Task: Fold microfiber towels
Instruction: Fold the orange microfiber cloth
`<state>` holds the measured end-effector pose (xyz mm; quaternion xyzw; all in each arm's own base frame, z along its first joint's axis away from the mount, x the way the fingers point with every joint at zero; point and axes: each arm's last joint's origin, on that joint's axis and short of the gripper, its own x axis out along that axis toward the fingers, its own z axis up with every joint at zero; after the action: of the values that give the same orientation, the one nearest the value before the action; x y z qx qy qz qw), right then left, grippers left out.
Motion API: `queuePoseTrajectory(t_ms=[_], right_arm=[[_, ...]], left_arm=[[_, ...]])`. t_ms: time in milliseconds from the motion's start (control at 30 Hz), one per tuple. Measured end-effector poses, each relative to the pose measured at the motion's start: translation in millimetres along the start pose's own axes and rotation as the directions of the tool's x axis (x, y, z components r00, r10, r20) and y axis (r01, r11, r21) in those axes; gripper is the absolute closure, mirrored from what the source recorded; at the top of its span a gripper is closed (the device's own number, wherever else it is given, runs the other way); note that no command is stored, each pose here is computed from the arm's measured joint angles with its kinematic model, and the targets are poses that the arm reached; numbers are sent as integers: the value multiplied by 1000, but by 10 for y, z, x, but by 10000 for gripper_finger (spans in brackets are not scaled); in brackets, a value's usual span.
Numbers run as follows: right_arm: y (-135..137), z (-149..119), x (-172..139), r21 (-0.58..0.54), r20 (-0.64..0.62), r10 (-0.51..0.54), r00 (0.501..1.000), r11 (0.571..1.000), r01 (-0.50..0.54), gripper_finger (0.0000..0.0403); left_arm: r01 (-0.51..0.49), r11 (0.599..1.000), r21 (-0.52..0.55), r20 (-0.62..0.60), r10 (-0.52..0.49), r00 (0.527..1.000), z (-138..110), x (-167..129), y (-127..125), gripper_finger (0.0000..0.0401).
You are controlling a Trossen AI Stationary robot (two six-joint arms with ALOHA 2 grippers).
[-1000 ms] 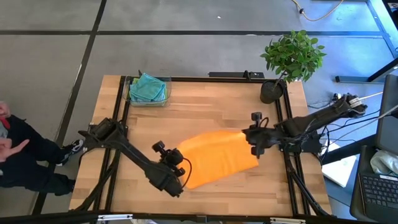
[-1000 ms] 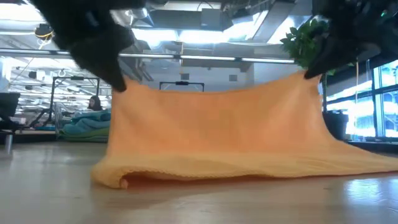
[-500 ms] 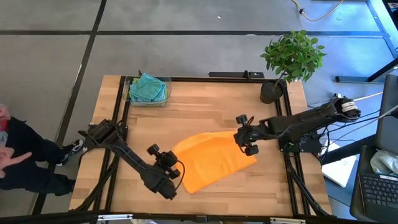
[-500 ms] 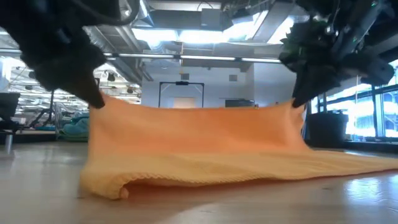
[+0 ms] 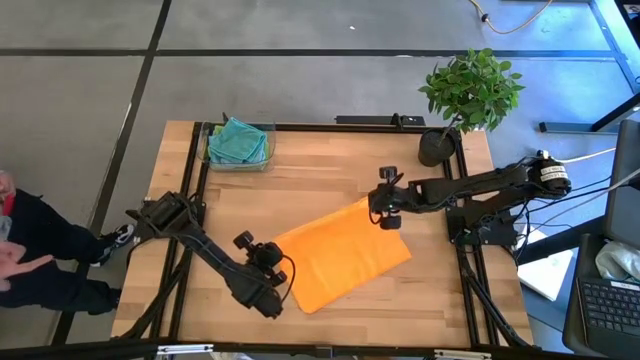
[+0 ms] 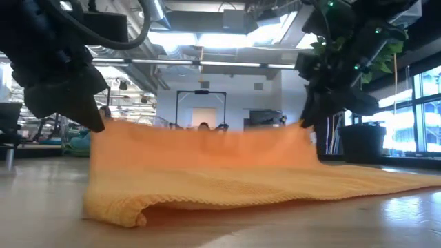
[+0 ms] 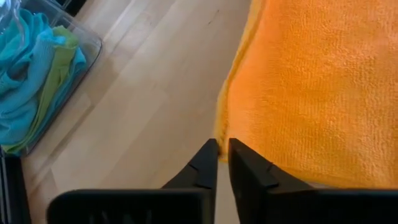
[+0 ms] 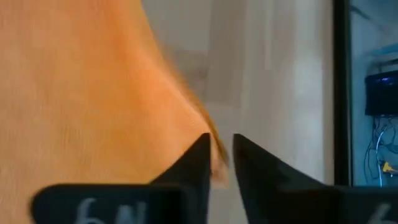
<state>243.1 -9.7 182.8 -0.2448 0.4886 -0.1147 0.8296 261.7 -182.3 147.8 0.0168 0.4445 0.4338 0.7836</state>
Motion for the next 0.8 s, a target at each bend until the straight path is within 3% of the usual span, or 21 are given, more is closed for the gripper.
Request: queuePoseTrajectory(t_ms=[167, 300, 433, 533, 600, 700, 767, 800], right_arm=[[-35, 65, 0, 30, 60, -37, 998, 999, 35, 252], [-74, 57, -4, 36, 17, -165, 986, 986, 165, 196], [-124, 28, -30, 36, -52, -327, 944, 944, 329, 173], [-117, 18, -94, 62, -47, -329, 943, 941, 331, 176], [-96, 24, -142, 84, -6, -250, 968, 965, 250, 185], [-11, 20, -186, 87, 84, 56, 995, 994, -63, 201], [47, 25, -187, 94, 140, 277, 951, 952, -291, 212], [64, 29, -175, 102, 153, 336, 929, 930, -353, 217]], left_arm=[[1, 1000, -24, -12, -1, 1000, -4, 0, 0, 330], [-58, 996, -64, -72, 54, 996, -22, 0, 68, 316], [-153, 973, -172, -139, 130, 982, -52, -19, 157, 324], [-137, 970, -199, -133, 112, 985, -77, -63, 141, 331], [-90, 970, -224, -106, 68, 992, -82, -98, 93, 335], [25, 972, -235, 4, -24, 1000, -73, -181, -9, 340], [121, 969, -215, 108, -100, 989, -53, -243, -104, 343], [158, 968, -196, 155, -128, 979, -43, -261, -145, 345]])
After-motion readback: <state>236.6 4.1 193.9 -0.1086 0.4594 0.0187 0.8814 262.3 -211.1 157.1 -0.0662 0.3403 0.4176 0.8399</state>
